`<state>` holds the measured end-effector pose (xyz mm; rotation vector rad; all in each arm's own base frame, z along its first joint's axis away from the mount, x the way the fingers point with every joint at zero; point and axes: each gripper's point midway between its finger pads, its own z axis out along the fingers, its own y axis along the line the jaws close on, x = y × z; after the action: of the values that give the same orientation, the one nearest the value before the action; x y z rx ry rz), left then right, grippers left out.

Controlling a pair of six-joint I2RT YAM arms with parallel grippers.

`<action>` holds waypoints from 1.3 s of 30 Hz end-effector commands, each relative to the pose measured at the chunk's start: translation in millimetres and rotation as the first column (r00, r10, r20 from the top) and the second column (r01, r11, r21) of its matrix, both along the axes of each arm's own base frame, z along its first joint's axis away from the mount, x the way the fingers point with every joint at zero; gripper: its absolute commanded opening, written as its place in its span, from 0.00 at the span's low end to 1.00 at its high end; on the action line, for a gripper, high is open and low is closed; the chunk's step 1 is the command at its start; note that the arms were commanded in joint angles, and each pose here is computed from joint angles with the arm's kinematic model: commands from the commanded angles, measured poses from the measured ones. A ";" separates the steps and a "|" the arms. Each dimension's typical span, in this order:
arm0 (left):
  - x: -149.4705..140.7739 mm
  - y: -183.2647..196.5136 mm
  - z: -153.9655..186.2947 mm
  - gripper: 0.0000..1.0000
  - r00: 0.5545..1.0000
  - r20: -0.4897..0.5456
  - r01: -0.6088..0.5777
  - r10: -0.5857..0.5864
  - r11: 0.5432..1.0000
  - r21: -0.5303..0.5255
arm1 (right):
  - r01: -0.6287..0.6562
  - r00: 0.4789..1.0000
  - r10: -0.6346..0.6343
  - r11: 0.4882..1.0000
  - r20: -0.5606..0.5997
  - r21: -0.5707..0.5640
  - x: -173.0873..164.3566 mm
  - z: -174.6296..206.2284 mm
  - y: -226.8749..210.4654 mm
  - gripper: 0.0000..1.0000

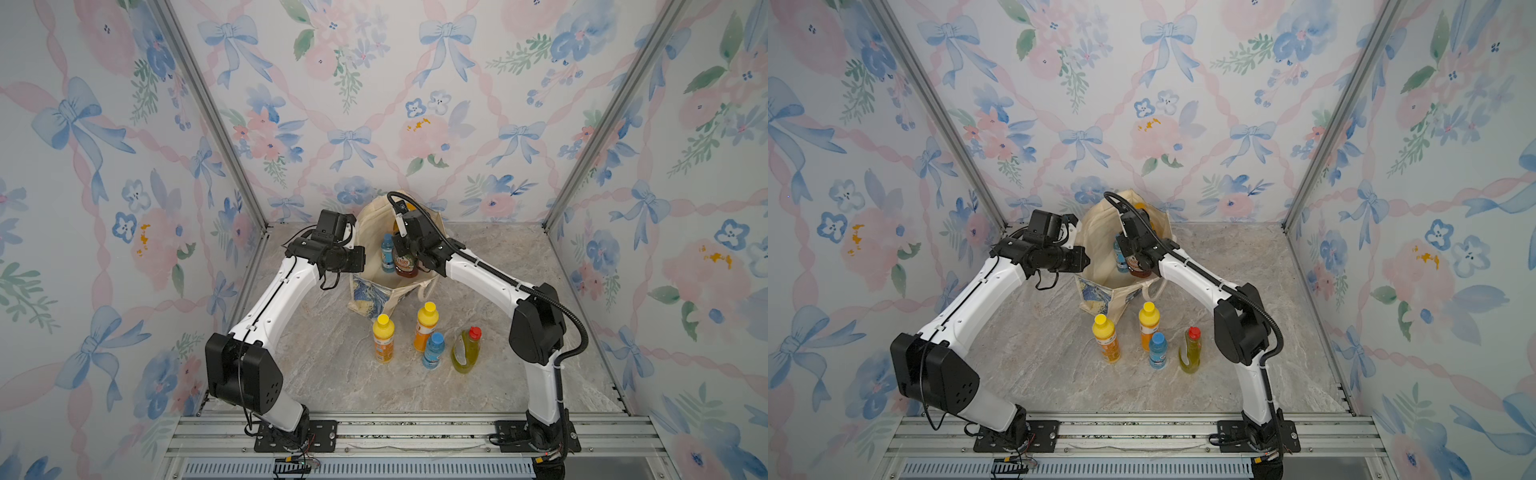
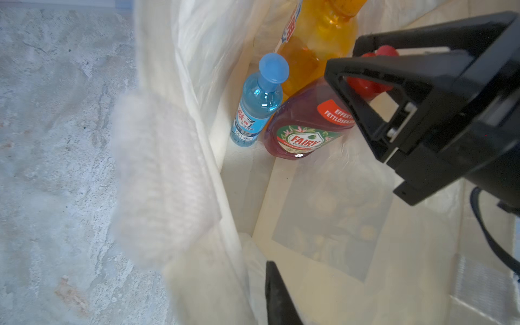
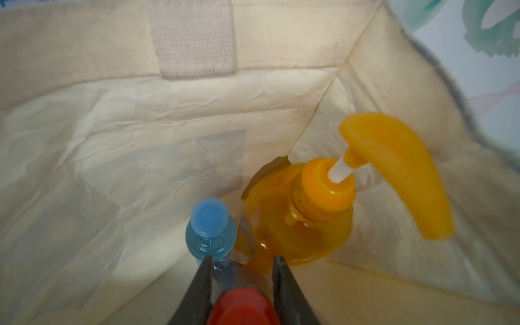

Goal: Pack dish soap into the shopping bag
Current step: Place the bottle of dish soap in the shopping bag.

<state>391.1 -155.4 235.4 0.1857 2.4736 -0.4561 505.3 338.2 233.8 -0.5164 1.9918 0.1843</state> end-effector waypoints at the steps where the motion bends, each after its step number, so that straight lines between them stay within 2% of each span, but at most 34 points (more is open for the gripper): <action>1: -3.7 -1.2 -10.5 0.17 1.000 -0.020 0.012 -0.012 1.000 0.017 | -0.144 0.973 0.092 0.958 0.212 0.246 -1.0 103.1 -1.8 0.00; 5: -3.7 -0.4 -9.5 0.17 1.000 -0.015 0.011 -0.010 1.000 0.019 | -0.253 0.957 0.209 0.941 0.202 0.225 -4.4 94.2 -5.8 0.00; 9: -2.9 1.2 -7.8 0.16 1.000 -0.009 0.005 -0.004 1.000 0.024 | -0.284 0.948 0.252 0.945 0.195 0.161 -6.0 83.7 -9.7 0.00; 22: -2.3 3.7 -5.4 0.14 1.000 -0.010 -0.001 0.001 1.000 0.007 | -0.468 0.848 0.457 0.883 0.269 -0.026 -18.1 64.4 6.2 0.00; 32: -1.4 13.2 -2.3 0.12 1.000 -0.011 -0.027 0.027 1.000 -0.011 | -0.516 0.815 0.520 0.852 0.256 -0.089 -1.4 50.4 3.1 0.00; 39: -2.2 14.6 -4.1 0.11 0.999 -0.017 -0.037 0.037 0.999 -0.009 | -0.515 0.823 0.527 0.850 0.210 -0.116 11.2 29.4 -1.3 0.00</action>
<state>393.8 -145.5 232.9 0.1487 2.4788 -0.4585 495.9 343.9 229.3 -1.0771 1.7063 0.4636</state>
